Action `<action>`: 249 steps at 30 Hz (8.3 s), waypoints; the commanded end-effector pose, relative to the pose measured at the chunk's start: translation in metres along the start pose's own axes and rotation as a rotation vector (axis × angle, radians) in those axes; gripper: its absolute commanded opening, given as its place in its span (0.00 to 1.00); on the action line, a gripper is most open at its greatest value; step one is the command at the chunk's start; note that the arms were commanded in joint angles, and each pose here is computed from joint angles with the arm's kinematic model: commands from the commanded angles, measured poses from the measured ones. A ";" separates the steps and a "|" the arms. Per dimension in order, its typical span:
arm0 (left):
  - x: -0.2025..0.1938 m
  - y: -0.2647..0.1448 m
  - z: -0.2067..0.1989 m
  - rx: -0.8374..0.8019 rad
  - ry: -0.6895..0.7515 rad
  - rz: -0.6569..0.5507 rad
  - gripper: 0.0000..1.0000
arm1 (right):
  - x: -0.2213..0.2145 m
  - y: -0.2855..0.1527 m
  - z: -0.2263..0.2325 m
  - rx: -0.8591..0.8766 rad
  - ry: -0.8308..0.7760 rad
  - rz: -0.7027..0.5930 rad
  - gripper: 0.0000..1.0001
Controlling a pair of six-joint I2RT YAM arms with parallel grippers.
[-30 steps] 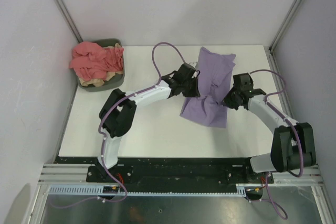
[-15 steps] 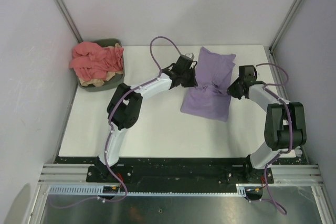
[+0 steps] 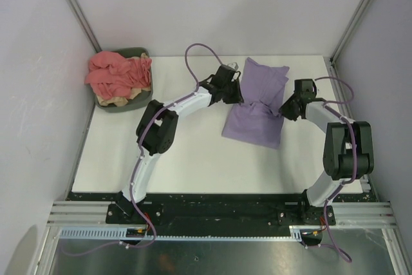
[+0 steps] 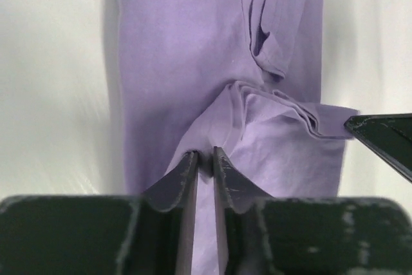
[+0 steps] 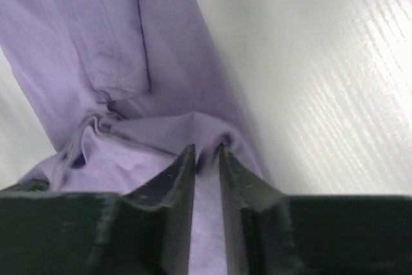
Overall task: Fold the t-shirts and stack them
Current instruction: Fold the folded rectangular tshirt in 1/3 of the way, then grab one side of the 2/3 rectangular tshirt with both arms
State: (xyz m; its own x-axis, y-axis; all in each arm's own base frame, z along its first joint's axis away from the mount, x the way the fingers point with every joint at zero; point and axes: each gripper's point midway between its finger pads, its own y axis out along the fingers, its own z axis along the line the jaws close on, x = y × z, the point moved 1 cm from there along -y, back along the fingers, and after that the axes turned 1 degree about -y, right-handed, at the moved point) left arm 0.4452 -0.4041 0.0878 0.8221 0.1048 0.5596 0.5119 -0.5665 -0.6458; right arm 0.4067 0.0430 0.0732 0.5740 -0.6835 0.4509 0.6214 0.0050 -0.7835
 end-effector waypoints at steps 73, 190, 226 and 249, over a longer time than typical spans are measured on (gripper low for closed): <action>-0.075 -0.097 0.053 -0.063 -0.059 0.189 0.41 | -0.080 -0.078 -0.012 -0.004 -0.231 0.154 0.33; -0.211 -0.153 0.068 0.195 -0.119 0.225 0.00 | -0.197 -0.131 -0.089 0.008 -0.256 0.327 0.43; -0.216 -0.151 0.070 0.187 -0.095 0.238 0.00 | -0.197 -0.092 -0.087 -0.075 -0.255 0.269 0.41; -0.249 -0.208 0.046 0.008 -0.004 0.270 0.00 | -0.209 -0.166 -0.102 0.020 -0.271 0.328 0.00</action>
State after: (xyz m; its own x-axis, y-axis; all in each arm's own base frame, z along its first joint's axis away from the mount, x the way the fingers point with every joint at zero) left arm 0.1659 -0.2771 0.0423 0.9400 -0.0051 0.3411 0.2916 -0.5066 -0.8114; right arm 0.1639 0.1206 0.0631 0.8366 -0.4317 0.3372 0.4566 0.2096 -0.8646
